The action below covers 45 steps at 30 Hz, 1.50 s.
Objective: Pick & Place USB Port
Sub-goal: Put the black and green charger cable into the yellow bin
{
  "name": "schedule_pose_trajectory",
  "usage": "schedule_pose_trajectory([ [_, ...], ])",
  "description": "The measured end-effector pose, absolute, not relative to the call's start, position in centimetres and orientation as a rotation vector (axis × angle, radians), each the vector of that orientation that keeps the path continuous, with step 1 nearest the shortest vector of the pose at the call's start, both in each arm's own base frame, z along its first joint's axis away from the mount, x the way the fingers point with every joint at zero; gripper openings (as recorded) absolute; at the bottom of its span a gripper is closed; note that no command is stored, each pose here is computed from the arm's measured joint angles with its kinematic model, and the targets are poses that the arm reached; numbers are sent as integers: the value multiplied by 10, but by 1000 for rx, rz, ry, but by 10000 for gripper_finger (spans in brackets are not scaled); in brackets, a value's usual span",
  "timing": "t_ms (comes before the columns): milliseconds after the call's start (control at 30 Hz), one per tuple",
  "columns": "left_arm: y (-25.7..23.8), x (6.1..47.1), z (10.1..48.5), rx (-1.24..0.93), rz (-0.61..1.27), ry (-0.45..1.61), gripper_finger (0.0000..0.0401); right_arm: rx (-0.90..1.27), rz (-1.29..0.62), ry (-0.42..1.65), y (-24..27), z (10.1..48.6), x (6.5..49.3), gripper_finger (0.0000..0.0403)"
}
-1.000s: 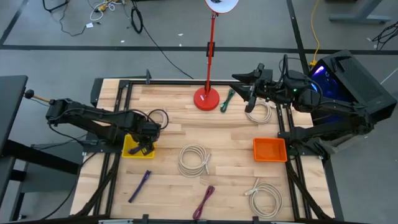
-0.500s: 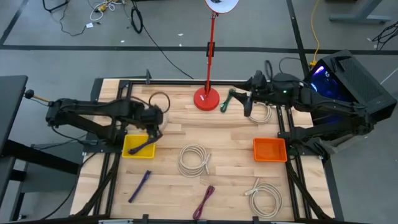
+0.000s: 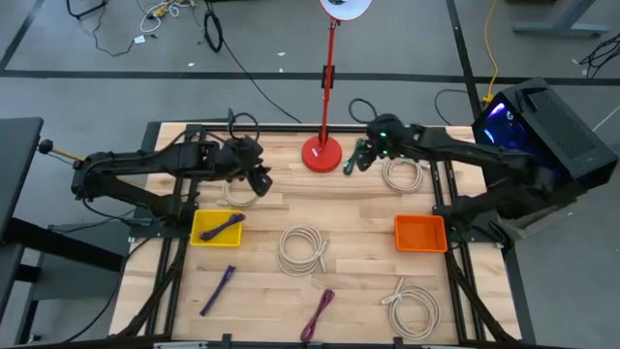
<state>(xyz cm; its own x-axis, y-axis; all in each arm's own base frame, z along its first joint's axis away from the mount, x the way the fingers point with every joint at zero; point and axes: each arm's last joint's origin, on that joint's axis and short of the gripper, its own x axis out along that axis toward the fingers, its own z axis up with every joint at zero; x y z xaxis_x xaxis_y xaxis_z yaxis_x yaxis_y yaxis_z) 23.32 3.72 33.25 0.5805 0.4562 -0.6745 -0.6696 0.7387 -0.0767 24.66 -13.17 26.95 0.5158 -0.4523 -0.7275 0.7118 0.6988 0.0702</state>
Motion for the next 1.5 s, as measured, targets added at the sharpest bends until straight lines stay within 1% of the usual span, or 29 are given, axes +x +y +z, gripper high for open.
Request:
schedule_pose_trajectory([
  [67,37,234,333,-343,671,674,167,429,-712,733,-143,257,254,187],
  [200,37,234,333,-345,669,675,167,671,-651,671,-165,232,263,187],
  [300,37,234,333,-349,669,674,167,771,-639,672,-176,218,263,187],
  [367,37,234,333,-348,669,674,167,778,-654,694,-179,213,260,187],
  [500,37,234,333,-348,668,674,167,773,-744,705,-187,209,249,187],
  [667,37,234,333,-342,666,676,167,822,-820,729,-195,192,231,187],
  [733,37,234,333,-331,662,679,167,870,-818,730,-194,178,223,187],
  [833,37,234,333,-324,659,681,167,941,-792,660,-195,166,216,187],
  [967,37,234,333,-323,658,681,167,989,-795,657,-185,146,208,187],
  [1167,37,234,333,-323,656,674,167,1019,-792,616,-179,136,204,187],
  [1367,37,235,334,-334,658,662,167,1007,-771,575,-178,135,211,187],
  [1500,37,235,334,-336,657,655,167,1018,-756,575,-178,127,216,187],
])
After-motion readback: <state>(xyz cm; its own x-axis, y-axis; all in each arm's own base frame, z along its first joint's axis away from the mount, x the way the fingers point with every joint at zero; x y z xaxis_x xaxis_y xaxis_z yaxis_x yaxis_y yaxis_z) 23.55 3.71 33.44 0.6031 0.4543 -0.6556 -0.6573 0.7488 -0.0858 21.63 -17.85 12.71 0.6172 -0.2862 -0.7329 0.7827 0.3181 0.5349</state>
